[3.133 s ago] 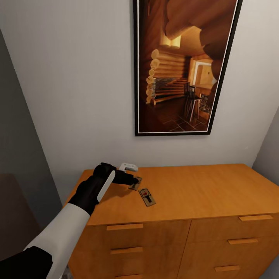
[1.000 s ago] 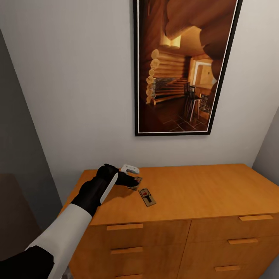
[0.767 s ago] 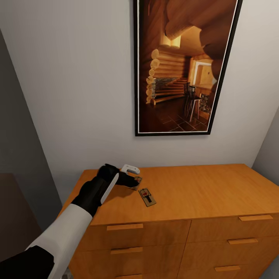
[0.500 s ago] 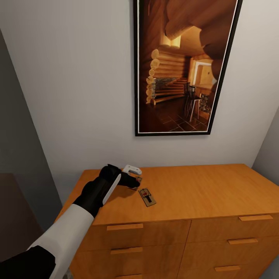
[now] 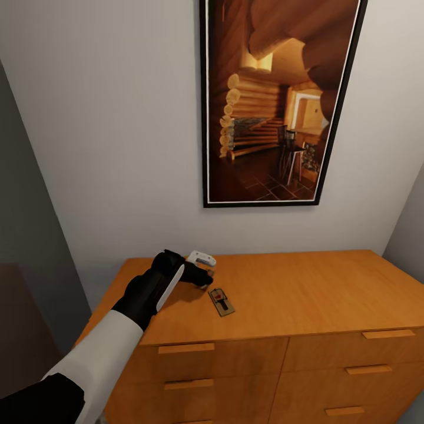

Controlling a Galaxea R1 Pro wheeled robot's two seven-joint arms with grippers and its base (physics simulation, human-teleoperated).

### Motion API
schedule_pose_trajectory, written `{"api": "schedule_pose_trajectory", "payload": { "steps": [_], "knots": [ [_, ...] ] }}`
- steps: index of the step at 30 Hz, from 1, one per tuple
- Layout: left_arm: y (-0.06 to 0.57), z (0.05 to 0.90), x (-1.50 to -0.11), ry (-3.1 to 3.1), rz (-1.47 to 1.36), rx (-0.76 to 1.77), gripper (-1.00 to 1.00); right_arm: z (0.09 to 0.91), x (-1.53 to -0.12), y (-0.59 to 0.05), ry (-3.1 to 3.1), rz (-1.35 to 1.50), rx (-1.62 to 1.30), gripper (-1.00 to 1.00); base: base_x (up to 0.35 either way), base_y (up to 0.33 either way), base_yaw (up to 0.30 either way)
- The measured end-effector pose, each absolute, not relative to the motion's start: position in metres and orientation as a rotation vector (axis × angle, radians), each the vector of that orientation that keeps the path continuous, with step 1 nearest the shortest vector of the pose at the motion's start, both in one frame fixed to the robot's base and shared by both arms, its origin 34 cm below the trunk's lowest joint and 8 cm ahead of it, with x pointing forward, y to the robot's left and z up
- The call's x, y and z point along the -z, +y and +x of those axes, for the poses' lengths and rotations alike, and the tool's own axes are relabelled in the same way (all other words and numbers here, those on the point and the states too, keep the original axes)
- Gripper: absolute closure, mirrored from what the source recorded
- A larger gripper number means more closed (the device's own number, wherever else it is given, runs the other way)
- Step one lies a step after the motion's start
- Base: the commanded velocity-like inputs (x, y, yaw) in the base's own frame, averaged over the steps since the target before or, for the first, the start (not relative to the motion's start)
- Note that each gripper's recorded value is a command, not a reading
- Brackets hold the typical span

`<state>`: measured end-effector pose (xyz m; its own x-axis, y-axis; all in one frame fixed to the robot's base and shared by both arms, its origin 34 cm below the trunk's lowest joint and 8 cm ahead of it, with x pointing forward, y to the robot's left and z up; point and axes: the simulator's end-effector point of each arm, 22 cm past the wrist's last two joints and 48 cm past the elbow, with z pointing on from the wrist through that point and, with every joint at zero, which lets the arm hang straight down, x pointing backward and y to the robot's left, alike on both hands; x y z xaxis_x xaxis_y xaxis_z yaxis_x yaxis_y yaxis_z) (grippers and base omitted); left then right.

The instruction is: Take the four mousetraps from the cabinet in the bathroom and place them on the bathroom floor. Make sure all four end up on the same floor surface, and ensure that at least two of them are either under or directly next to the same bathroom sink.

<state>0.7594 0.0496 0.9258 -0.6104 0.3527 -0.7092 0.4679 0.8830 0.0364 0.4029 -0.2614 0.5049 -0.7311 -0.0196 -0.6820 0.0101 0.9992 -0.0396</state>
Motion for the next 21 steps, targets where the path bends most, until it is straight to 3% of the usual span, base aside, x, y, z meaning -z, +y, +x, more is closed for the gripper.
{"api": "schedule_pose_trajectory", "payload": {
  "steps": [21],
  "knots": [
    [0.0497,0.7592,-0.9248,2.288,0.59,0.193,-1.0,0.403,-0.5048,-0.2613,2.391,-0.006,0.052,1.0,0.008,-0.007,0.0]
  ]
}}
